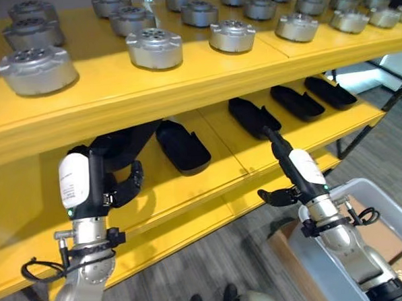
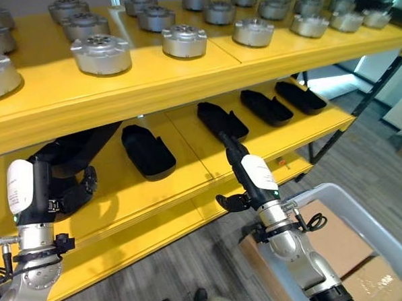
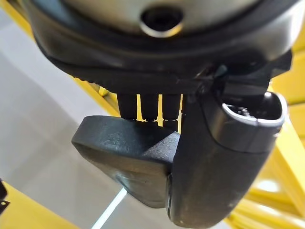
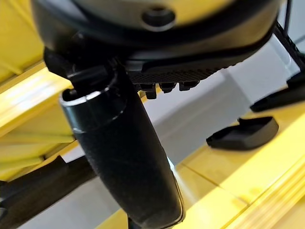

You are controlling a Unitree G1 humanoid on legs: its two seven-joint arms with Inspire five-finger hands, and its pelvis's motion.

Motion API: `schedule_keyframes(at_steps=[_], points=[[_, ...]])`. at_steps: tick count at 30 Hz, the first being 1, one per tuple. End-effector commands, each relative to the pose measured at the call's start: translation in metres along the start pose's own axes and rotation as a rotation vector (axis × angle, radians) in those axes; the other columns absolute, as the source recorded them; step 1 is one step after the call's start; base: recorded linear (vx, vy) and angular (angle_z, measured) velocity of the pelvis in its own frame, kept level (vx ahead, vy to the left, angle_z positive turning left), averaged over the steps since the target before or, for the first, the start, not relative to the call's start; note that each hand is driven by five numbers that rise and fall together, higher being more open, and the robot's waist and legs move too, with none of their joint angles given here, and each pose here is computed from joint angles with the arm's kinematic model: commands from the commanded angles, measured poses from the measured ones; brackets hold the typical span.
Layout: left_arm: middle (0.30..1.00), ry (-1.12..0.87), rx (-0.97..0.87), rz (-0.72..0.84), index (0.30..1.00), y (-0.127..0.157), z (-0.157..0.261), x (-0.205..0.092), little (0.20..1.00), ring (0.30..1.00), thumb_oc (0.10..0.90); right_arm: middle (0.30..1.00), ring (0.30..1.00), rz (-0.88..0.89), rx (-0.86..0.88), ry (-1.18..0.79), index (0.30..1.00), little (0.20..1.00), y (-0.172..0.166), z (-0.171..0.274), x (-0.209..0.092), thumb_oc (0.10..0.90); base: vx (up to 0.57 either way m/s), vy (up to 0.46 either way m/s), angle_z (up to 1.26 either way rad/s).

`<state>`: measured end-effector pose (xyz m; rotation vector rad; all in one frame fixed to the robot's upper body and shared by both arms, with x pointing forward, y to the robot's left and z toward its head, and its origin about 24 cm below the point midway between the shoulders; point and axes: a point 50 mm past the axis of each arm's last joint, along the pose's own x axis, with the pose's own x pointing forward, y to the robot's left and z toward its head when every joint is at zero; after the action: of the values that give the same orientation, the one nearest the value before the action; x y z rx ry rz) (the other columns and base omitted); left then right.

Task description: Move parts from the plastic box to the shelf.

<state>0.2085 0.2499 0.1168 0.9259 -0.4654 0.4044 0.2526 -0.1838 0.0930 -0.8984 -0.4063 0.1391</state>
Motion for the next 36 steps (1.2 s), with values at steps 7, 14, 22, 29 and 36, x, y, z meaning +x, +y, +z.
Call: schedule_keyframes(at_steps=[7, 14, 22, 29, 36], points=[[0.300, -0.268, -0.128, 0.237, 0.300, 0.034, 0.045, 0.030, 0.300, 0.300, 0.400, 1.000, 1.000, -0.198, -0.019, -0.180, 1.000, 1.000, -0.041, 0.022, 0.024, 0.900, -0.10, -0.004, 0.44], [0.300, -0.244, -0.201, 0.294, 0.300, 0.041, 0.045, 0.029, 0.300, 0.300, 0.400, 1.000, 1.000, -0.239, 0.008, -0.125, 1.000, 1.000, -0.046, 0.013, 0.008, 0.900, 0.01, 0.255, 0.71], [0.300, -0.324, -0.177, 0.285, 0.300, 0.043, 0.055, 0.037, 0.300, 0.300, 0.400, 1.000, 1.000, -0.264, 0.000, -0.111, 1.000, 1.000, -0.045, 0.013, 0.010, 0.900, 0.09, 0.254, 0.16], [0.300, -0.335, -0.140, 0.303, 0.300, 0.048, 0.054, 0.037, 0.300, 0.300, 0.400, 1.000, 1.000, -0.258, 0.014, -0.103, 1.000, 1.000, -0.036, 0.015, 0.014, 0.900, 0.04, 0.102, 0.06], [0.300, -0.244, 0.019, 0.287, 0.300, 0.051, 0.032, 0.027, 0.300, 0.300, 0.400, 1.000, 1.000, -0.199, -0.001, -0.076, 1.000, 1.000, -0.028, 0.011, 0.008, 0.900, 0.05, 0.016, -0.12]])
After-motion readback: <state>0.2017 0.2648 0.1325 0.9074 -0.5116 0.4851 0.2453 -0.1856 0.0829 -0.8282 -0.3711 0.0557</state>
